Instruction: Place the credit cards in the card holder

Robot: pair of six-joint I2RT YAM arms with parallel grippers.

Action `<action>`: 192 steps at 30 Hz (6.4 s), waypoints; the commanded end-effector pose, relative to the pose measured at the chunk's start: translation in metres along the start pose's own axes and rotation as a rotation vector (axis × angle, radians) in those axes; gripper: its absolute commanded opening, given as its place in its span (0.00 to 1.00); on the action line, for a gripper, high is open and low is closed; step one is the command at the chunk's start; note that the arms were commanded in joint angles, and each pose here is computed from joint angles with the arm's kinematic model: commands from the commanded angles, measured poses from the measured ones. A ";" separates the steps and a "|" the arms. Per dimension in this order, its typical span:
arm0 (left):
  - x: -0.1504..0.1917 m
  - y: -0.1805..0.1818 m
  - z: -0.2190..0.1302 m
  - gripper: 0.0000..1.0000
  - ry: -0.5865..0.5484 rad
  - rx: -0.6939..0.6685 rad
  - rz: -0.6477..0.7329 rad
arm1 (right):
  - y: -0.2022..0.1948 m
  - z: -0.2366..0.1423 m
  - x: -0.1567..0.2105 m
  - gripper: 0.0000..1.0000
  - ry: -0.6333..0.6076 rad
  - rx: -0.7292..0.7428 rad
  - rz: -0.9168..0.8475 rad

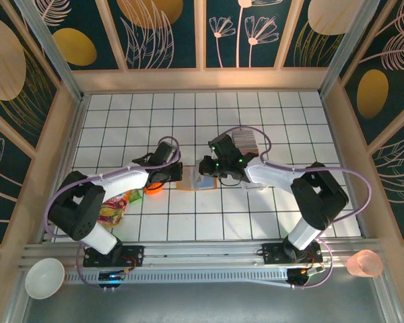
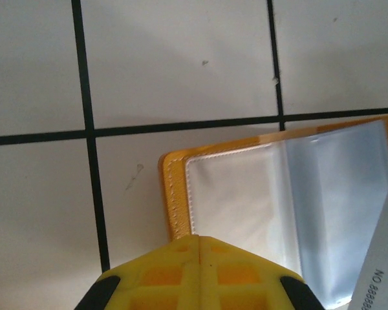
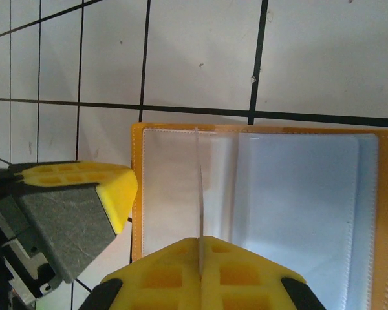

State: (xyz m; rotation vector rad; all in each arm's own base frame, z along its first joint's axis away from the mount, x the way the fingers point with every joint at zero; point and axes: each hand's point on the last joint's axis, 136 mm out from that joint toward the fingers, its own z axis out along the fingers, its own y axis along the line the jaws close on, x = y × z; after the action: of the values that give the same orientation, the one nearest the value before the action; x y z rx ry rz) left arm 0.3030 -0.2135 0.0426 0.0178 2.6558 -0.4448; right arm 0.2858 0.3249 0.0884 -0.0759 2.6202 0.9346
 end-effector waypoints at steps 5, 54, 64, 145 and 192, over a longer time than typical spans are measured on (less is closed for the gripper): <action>0.009 0.018 0.012 0.00 0.020 -0.060 0.014 | 0.013 0.011 -0.002 0.00 0.012 -0.031 0.015; 0.025 0.034 0.024 0.00 0.070 -0.117 0.018 | -0.011 0.037 0.019 0.00 0.078 -0.080 0.153; 0.030 0.038 0.024 0.00 0.076 -0.130 0.016 | -0.034 0.040 0.032 0.00 0.101 -0.025 0.265; 0.047 0.047 0.032 0.00 0.126 -0.151 0.030 | 0.001 0.043 0.038 0.00 0.089 -0.307 0.347; 0.009 0.031 0.008 0.28 0.005 -0.128 0.012 | -0.013 0.049 0.057 0.00 0.110 -0.262 0.365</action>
State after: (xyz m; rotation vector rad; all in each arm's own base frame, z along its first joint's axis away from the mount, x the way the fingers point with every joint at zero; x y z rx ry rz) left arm 0.3026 -0.1910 0.0151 -0.0009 2.6800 -0.2949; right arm 0.2574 0.3463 0.0342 0.3168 2.6178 1.4316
